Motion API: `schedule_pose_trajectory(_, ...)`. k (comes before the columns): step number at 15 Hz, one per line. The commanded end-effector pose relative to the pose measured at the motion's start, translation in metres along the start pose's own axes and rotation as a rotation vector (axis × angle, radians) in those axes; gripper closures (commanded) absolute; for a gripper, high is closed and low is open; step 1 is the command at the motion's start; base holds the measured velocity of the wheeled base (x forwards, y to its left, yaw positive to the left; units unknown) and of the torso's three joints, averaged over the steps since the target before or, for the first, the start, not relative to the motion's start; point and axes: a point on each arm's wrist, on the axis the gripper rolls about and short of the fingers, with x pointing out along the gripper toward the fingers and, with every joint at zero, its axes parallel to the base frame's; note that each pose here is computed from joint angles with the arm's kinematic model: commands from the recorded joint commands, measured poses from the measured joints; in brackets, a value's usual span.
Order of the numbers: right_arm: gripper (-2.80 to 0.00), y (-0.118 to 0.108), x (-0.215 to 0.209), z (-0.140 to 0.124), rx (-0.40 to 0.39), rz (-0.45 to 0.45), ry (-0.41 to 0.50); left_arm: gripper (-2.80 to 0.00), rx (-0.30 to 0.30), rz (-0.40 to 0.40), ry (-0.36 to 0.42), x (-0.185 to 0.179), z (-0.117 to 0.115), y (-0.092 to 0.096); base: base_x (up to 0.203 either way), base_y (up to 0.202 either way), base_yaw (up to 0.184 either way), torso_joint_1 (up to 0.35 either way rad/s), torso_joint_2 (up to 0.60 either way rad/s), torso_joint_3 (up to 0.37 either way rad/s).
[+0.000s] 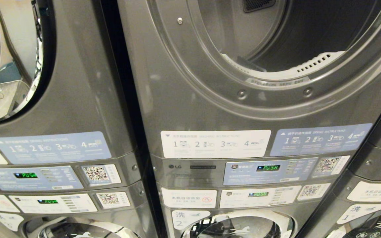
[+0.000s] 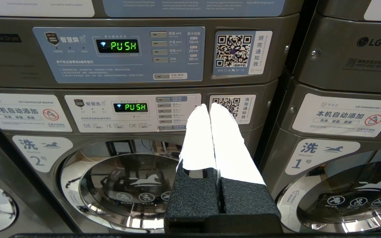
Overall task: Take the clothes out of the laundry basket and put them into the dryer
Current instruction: Open the dryer
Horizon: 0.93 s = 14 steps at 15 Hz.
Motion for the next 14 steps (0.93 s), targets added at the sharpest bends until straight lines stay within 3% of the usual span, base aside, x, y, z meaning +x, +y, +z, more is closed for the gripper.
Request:
schedule_pose_trajectory(1, 0.0, 0.0, 0.0, 0.0, 0.0, 0.001, -0.001, 0.0, 0.001, 0.0, -0.002, -0.0001, 0.0, 0.0, 0.0, 0.0, 0.0, 0.0, 0.0, 0.0)
schedule_pose_trajectory(14, 0.0, 0.0, 0.0, 0.0, 0.0, 0.001, -0.001, 0.0, 0.019, -0.003, 0.005, 0.0, -0.0005, -0.0001, 0.0, 0.0, 0.0, 0.0, 0.0, 0.005)
